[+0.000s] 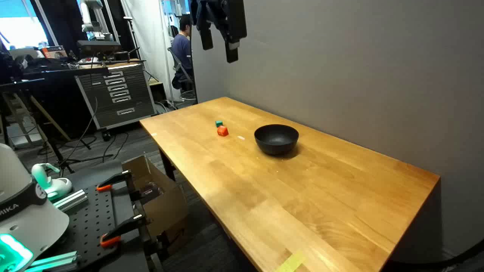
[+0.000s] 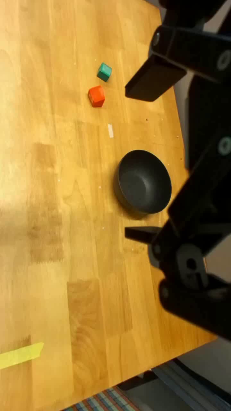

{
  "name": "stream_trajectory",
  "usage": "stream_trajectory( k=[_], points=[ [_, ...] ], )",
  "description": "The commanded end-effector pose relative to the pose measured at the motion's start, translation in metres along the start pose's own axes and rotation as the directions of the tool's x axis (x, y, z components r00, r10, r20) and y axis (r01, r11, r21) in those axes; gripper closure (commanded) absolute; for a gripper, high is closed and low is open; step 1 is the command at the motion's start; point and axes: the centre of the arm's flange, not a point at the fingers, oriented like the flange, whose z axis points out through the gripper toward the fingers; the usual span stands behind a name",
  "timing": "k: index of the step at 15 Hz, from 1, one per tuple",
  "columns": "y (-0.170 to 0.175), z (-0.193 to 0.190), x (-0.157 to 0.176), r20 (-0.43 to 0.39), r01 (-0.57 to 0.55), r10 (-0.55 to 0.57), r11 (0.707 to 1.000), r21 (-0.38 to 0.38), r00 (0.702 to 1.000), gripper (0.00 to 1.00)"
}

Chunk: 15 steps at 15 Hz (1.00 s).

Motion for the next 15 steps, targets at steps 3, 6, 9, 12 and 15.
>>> stream_trajectory(
  k=[3,6,9,12,15],
  points=[
    [0.000,-0.006,0.002,-0.013,0.002,-0.002,1.000,-0.005,1.000,0.00],
    [-0.007,0.020,0.039,0.037,-0.029,0.032,0.998,-0.064,0.999,0.00],
    [-0.046,0.072,0.085,0.118,0.066,-0.054,0.993,-0.097,0.992,0.00],
    [-0.096,0.136,0.124,0.209,0.204,-0.182,0.975,-0.085,0.961,0.00],
    [-0.148,0.199,0.161,0.278,0.317,-0.293,0.947,-0.044,0.915,0.00]
  ],
)
